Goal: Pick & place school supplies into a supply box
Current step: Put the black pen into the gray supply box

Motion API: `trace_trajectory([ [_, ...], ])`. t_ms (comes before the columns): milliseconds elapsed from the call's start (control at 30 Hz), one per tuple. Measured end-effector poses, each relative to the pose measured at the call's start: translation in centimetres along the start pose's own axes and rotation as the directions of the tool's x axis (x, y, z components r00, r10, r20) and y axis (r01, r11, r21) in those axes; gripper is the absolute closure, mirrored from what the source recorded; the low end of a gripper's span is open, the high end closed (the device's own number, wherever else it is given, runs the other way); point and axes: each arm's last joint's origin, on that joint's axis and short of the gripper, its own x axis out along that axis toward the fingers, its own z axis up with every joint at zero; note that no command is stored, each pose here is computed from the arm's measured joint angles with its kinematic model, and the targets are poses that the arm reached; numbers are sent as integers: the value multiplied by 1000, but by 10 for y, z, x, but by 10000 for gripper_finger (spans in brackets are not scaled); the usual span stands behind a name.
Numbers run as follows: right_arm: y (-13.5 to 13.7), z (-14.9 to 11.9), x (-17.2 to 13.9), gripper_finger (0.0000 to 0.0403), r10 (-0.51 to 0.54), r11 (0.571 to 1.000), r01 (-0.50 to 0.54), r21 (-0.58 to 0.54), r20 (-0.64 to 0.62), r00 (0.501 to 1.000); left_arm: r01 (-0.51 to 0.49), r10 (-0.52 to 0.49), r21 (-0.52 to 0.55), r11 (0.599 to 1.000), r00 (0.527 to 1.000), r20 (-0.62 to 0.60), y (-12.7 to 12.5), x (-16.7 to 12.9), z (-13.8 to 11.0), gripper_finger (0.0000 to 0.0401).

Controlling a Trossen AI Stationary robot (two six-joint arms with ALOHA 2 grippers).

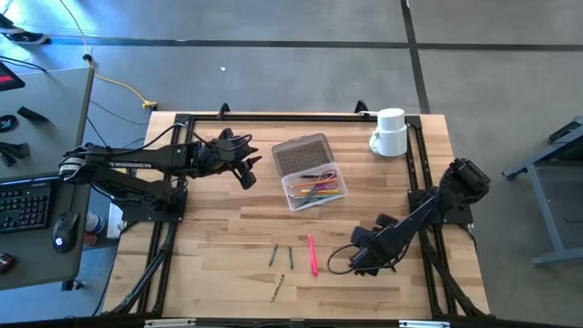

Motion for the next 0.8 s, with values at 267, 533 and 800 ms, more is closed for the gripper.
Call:
trace_trajectory([
  [267,-5,1,5,284,1,994,4,111,-52,999,0,0,0,1000,1000,0,0,0,0,251],
  [533,-6,4,6,284,-5,973,15,230,-43,999,1,-1,1,1000,1000,-1,0,0,0,251],
  [800,-4,-1,5,284,42,956,-1,294,-133,990,1,-1,1,1000,1000,-1,0,0,0,251],
])
